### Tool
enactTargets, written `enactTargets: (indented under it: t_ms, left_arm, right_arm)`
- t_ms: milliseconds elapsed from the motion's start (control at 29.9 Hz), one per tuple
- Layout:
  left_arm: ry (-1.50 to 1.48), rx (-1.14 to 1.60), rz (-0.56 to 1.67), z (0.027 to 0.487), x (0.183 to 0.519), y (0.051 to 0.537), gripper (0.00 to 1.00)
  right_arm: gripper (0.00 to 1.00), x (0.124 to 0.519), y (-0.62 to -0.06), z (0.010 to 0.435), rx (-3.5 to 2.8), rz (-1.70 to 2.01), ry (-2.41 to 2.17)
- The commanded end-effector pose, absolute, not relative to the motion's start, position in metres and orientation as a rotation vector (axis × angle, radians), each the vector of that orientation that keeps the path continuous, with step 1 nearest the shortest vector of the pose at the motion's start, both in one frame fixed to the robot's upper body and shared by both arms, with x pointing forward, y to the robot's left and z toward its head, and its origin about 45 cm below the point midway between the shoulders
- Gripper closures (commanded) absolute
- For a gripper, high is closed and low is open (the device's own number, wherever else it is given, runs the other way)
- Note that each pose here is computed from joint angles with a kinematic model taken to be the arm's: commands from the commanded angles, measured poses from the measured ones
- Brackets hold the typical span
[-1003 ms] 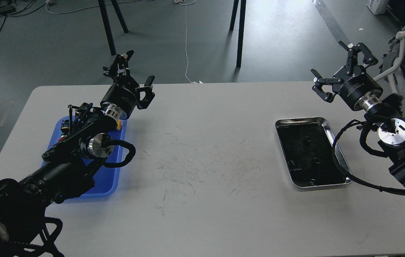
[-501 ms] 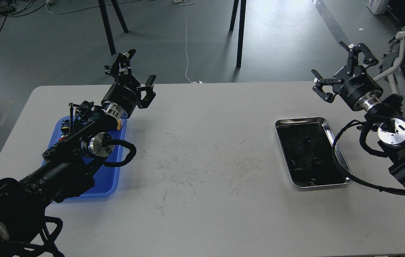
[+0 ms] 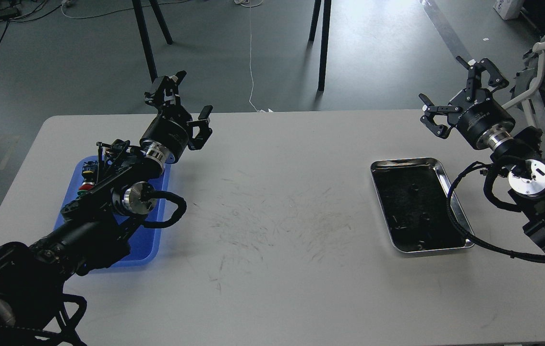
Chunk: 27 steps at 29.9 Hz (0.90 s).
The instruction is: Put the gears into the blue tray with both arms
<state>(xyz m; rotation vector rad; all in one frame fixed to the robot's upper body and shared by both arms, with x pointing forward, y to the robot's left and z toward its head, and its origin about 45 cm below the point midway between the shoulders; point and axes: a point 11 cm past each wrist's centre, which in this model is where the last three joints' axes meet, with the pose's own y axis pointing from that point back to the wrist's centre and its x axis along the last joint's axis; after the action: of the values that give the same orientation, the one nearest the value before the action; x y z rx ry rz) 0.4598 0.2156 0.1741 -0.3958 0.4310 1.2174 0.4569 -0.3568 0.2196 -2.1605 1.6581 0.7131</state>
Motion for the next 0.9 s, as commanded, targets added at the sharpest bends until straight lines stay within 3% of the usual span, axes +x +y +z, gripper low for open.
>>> enactTargets:
  t_ms: [0, 869]
  left_arm:
    - [0.432, -0.395, 1.219, 0.1733, 0.4593, 0.2161, 0.02]
    - [0.443, -0.396, 1.207, 0.1713, 0.4577, 0.2079, 0.02]
  right_arm:
    - [0.01, 0.4566, -0.3576, 0.2191, -2.16, 0.714, 1.661]
    - [0.01, 0.4529, -0.3571, 0.2146, -2.212, 0.713, 1.691]
